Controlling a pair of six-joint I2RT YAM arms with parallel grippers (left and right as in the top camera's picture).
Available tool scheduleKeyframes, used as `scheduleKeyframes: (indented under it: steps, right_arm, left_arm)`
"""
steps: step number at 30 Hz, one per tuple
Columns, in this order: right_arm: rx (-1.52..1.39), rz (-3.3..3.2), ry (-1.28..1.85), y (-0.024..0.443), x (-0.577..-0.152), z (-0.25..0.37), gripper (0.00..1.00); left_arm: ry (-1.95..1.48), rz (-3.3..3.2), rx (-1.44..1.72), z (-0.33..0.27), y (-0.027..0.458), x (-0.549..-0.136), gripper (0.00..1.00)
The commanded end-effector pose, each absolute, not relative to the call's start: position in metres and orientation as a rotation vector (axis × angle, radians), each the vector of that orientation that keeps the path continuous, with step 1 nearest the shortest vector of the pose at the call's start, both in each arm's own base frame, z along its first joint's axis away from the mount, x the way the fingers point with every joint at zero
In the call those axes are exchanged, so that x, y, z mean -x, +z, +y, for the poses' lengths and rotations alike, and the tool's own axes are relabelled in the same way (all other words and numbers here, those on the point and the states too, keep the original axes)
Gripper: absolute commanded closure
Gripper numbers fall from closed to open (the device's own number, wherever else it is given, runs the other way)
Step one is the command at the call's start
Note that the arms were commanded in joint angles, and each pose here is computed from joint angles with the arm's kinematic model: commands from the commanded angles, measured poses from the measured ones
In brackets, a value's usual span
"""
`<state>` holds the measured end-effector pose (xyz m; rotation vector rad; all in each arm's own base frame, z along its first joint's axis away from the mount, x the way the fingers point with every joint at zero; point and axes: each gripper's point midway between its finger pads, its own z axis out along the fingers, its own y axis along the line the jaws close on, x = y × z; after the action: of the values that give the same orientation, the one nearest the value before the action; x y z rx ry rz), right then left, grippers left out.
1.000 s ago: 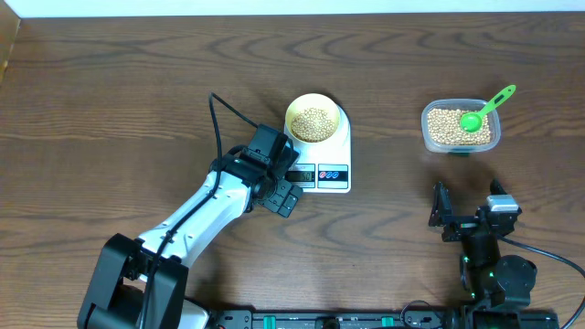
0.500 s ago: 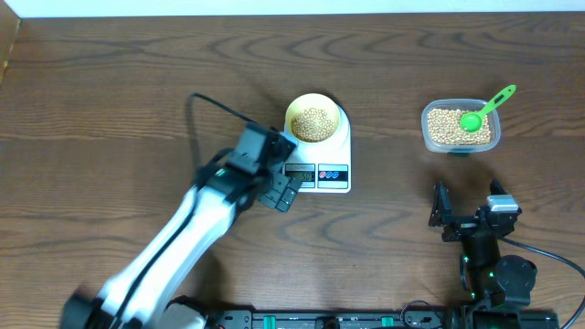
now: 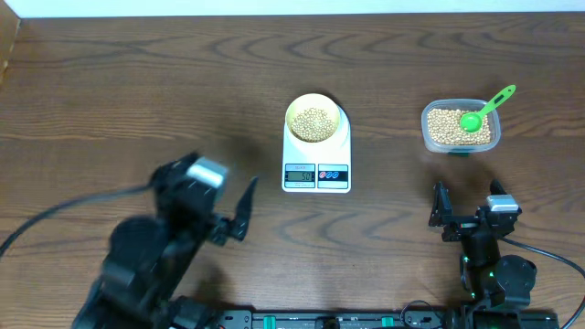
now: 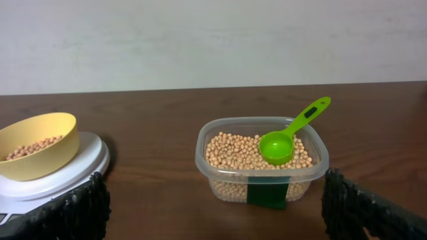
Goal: Scoop item into bowl and weigh 50g on scale
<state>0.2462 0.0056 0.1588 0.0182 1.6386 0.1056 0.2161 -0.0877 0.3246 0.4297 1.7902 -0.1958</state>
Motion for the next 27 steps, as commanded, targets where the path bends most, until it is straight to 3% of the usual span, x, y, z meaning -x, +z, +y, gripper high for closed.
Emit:
scheduleKeyframes:
  steps: [1,6,10,16,27]
  right_arm:
    - [-0.024,1.637,0.113,0.159,-0.246,0.006,0.01]
    - [-0.024,1.637,0.113,0.159,-0.246,0.006,0.01]
    - [-0.024,1.637,0.113,0.159,-0.246,0.006,0.01]
    - [-0.024,1.637,0.113,0.159,-0.246,0.006,0.01]
    - [-0.024,1.637,0.113,0.159,-0.246,0.006,0.01]
  left_arm:
    - [-0.125,1.748,-0.323,-0.064,0.336,-0.208,0.02]
    - [-0.146,1.623,-0.288,-0.053,0.356,-0.182,0.02]
    - [-0.152,1.579,-0.275,-0.049,0.342,-0.174,0.02]
    - [-0.140,1.519,-0.237,-0.049,0.303,-0.188,0.02]
    - [-0.145,1.341,-0.175,-0.055,0.276,-0.217,0.02]
